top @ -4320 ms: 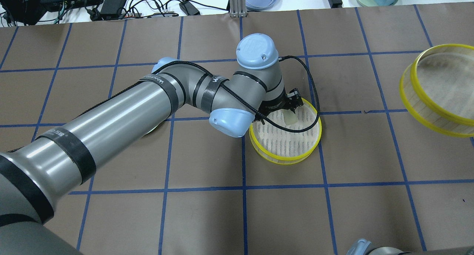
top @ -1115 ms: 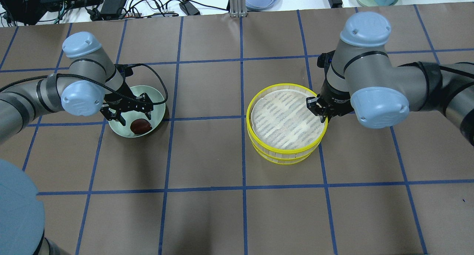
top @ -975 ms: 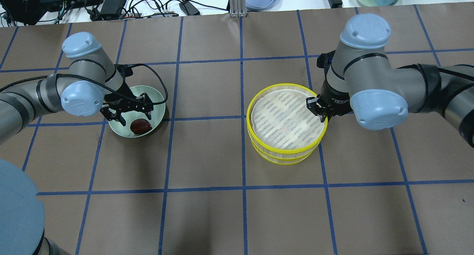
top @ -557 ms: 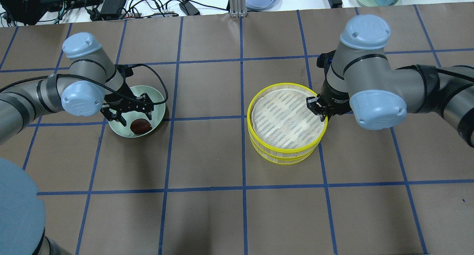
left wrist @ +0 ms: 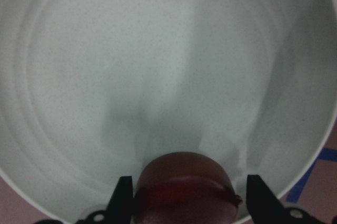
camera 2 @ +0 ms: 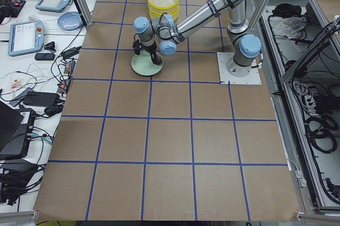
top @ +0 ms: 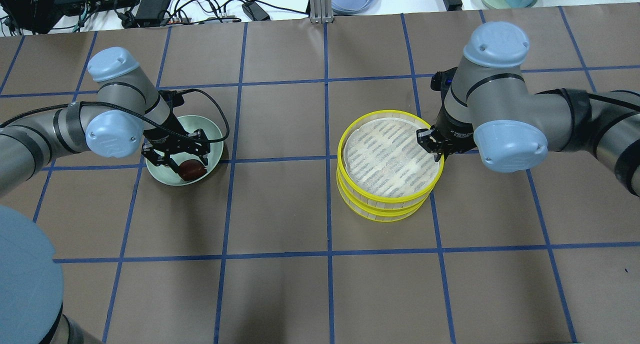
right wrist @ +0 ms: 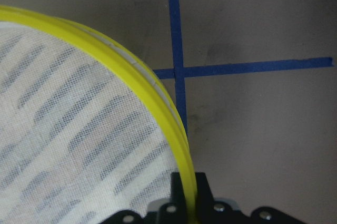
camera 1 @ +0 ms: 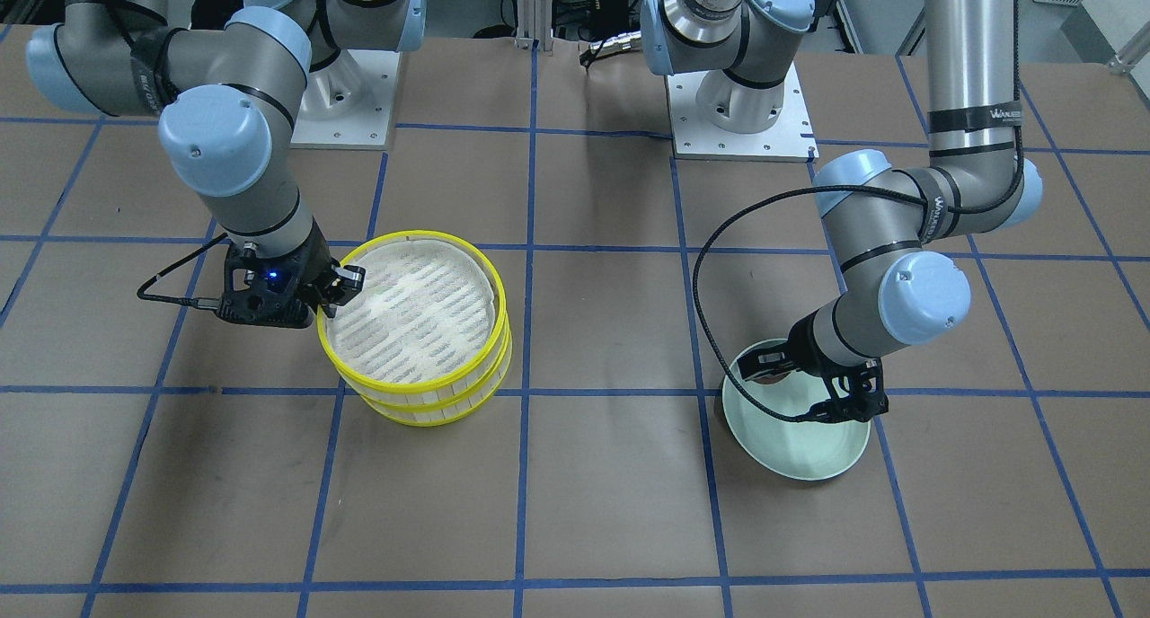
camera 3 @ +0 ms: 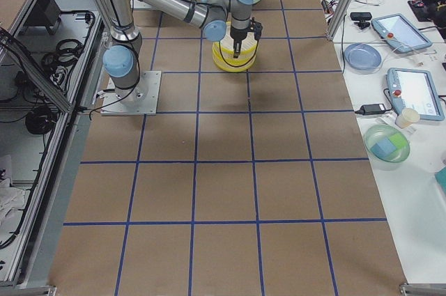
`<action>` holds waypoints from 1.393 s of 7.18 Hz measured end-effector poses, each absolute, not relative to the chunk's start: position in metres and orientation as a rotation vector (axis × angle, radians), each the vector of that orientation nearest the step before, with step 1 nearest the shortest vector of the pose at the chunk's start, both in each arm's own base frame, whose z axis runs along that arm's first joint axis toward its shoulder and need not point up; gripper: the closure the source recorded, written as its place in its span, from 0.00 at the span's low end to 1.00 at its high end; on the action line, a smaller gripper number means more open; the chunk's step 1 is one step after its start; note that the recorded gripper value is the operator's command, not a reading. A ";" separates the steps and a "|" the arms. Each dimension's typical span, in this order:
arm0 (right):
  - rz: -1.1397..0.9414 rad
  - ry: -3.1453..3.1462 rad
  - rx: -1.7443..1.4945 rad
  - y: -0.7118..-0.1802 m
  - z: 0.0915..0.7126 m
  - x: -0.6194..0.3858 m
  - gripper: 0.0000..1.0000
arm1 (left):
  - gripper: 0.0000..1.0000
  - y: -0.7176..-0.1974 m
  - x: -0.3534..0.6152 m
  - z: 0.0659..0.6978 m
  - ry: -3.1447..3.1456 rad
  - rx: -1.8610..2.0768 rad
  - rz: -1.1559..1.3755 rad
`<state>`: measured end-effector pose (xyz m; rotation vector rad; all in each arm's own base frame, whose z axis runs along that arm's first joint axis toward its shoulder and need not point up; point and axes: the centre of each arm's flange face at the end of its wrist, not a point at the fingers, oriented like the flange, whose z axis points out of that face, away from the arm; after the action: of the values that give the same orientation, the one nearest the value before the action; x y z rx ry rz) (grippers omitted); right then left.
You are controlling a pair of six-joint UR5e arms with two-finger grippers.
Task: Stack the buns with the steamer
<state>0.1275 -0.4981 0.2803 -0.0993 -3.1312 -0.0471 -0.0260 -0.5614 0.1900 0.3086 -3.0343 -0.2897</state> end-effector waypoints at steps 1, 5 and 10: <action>-0.049 -3.132 -0.100 -0.498 0.279 0.128 1.00 | 0.88 -0.561 -0.026 0.190 -3.036 0.304 -0.292; -0.076 -3.121 -0.099 -0.498 0.275 0.127 0.01 | 1.00 -0.563 -0.025 0.194 -3.042 0.273 -0.276; -0.034 -3.136 -0.098 -0.509 0.412 0.126 0.00 | 1.00 -0.594 -0.054 0.290 -3.074 0.270 -0.105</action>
<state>0.1265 -0.5091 0.4115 -0.0983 -3.1355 -0.0344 -0.0539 -0.5938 0.2898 0.2701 -3.0736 -0.1051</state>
